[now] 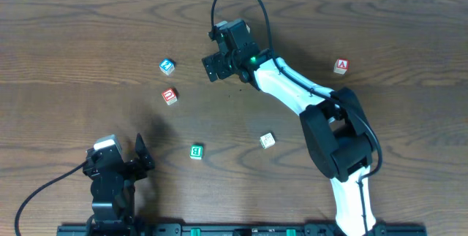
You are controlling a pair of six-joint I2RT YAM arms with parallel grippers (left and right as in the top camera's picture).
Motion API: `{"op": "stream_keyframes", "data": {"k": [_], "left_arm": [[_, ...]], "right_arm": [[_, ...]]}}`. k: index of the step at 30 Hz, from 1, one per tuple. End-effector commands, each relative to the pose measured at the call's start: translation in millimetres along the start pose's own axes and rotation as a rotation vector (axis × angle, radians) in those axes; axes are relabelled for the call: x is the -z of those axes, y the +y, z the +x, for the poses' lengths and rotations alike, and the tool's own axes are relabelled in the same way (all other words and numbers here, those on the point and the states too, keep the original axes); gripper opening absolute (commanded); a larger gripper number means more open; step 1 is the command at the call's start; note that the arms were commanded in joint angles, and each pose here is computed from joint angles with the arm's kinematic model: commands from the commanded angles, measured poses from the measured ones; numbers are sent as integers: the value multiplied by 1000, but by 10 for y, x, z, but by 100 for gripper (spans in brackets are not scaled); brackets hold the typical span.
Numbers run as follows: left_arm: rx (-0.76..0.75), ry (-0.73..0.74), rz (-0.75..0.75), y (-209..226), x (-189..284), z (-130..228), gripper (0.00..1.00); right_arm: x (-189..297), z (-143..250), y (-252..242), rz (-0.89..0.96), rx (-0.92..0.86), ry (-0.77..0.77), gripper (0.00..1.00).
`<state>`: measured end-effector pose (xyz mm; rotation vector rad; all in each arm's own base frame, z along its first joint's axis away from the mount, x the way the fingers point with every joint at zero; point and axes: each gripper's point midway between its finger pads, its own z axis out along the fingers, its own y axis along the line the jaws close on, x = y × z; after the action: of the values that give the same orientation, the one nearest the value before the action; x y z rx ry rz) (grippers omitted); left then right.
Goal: Spell out Ai2
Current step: 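Move right gripper over the red-lettered I block and lower, then close right gripper on the red I block and lift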
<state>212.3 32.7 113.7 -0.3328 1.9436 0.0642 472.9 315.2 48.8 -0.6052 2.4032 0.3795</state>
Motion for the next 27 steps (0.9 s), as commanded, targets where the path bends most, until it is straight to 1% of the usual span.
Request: {"op": "stream_keyframes", "data": {"k": [1, 4, 14, 17, 18, 23, 27], "left_arm": [[-20, 13, -22, 45, -29, 73, 95], [-20, 13, -22, 45, -29, 73, 96], [-20, 13, -22, 45, -29, 73, 95], [-20, 13, -22, 45, -29, 73, 95], [-20, 13, -22, 45, -29, 73, 95], [-20, 13, -23, 45, -29, 73, 95], [-20, 13, -23, 45, -29, 73, 95]], "right_arm": [[-10, -37, -77, 28, -14, -4, 96], [-43, 16, -91, 31, -16, 12, 89], [-192, 245, -112, 34, -38, 76, 86], [-202, 263, -104, 30, -38, 82, 83], [-207, 268, -97, 29, -37, 83, 82], [-210, 274, -90, 28, -36, 84, 67], [-210, 275, -85, 27, -36, 85, 63]]}}
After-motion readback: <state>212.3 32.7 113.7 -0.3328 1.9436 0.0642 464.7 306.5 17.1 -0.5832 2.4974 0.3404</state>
